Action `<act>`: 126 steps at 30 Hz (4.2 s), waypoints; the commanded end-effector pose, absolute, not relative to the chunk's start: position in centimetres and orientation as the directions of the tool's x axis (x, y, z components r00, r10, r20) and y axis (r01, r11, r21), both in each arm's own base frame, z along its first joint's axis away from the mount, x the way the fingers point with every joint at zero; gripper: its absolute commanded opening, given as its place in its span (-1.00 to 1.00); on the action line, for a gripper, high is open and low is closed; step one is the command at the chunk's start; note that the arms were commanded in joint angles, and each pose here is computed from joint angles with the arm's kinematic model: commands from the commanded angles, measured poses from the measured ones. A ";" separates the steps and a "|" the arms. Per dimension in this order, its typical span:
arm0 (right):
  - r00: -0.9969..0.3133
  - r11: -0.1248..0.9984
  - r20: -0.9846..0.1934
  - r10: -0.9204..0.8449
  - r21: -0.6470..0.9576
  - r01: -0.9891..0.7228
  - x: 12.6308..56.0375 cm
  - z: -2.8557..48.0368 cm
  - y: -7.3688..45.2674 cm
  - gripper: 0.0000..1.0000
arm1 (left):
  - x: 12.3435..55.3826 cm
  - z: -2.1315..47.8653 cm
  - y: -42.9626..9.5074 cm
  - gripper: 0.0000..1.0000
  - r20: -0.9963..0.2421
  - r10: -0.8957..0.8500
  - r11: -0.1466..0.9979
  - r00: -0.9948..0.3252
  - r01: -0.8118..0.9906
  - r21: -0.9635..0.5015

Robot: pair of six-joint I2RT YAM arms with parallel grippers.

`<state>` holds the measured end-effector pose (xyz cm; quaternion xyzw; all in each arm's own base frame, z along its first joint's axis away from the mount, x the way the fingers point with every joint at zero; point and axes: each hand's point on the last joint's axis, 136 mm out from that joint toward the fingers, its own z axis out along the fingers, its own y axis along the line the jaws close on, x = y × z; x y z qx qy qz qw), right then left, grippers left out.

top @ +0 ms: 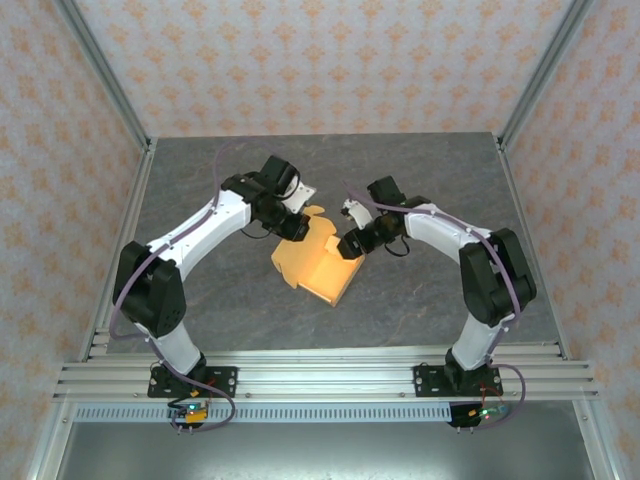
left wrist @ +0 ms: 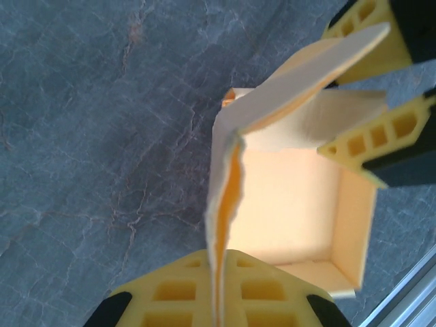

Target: Fold the paper box

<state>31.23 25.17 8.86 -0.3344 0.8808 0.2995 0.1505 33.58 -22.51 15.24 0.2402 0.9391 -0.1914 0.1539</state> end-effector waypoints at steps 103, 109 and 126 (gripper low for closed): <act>-0.502 -0.119 0.018 0.865 0.978 -0.171 42.0 23.6 16.2 0.44 | 40.0 25.9 -25.4 -0.37 -0.268 -0.560 0.287 -0.784 0.120 -0.950; -0.517 -0.214 0.090 0.851 0.959 -0.187 42.9 26.2 16.9 0.49 | 40.1 26.2 -25.1 -0.36 -0.241 -0.587 0.254 -0.773 0.107 -0.961; -0.566 -0.285 0.187 0.803 0.954 -0.089 43.3 24.3 19.6 0.55 | 40.6 28.2 -25.6 -0.35 -0.192 -0.622 0.160 -0.759 0.117 -0.980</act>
